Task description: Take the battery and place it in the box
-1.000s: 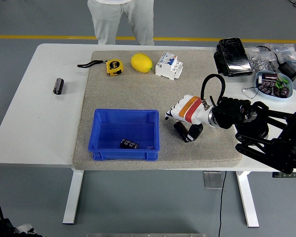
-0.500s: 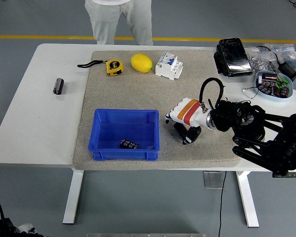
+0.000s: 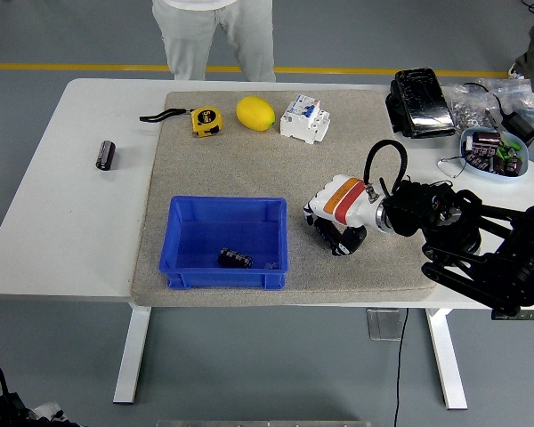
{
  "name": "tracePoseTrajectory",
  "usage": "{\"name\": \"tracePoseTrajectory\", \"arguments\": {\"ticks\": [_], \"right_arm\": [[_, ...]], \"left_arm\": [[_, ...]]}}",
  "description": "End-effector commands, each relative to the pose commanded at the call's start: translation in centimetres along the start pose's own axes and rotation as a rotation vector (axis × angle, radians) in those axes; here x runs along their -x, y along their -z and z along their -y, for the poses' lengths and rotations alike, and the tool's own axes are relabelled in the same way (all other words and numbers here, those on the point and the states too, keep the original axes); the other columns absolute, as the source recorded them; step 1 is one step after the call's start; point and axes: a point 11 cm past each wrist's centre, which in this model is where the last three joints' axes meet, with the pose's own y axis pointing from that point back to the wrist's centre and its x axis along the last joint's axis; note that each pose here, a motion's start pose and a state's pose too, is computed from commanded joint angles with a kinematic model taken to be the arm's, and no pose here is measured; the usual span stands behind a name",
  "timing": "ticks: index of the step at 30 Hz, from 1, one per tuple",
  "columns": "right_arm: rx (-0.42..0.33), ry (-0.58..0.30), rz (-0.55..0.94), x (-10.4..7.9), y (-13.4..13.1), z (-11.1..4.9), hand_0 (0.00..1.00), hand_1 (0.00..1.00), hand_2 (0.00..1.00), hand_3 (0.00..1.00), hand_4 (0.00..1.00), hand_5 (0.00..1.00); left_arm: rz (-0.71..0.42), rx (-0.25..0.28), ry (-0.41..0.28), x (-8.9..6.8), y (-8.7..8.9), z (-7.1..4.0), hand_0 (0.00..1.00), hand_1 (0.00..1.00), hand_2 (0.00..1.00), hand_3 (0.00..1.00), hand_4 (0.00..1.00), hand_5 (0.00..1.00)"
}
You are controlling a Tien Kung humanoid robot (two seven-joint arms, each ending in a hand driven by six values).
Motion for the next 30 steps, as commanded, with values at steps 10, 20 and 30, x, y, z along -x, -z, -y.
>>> {"name": "tracePoseTrajectory", "arguments": {"ticks": [10, 20, 30], "right_arm": [[0.002, 0.009, -0.022, -0.13, -0.12, -0.05, 0.501, 0.515, 0.613, 0.732, 0.924, 0.221], [-0.011, 0.002, -0.020, 0.07, 0.17, -0.02, 0.403, 0.482, 0.573, 0.648, 0.859, 0.176], [-0.019, -0.016, -0.019, -0.30, 0.30, -0.10, 0.392, 0.456, 0.530, 0.619, 0.827, 0.144]], "left_arm": [[0.001, 0.002, 0.000, 0.01, -0.03, 0.00, 0.761, 0.777, 0.818, 0.650, 0.678, 0.529], [0.001, 0.000, 0.005, 0.22, 0.12, 0.02, 0.760, 0.777, 0.817, 0.649, 0.678, 0.531], [0.005, -0.004, 0.008, 0.28, 0.29, 0.03, 0.760, 0.776, 0.815, 0.648, 0.677, 0.532]]}}
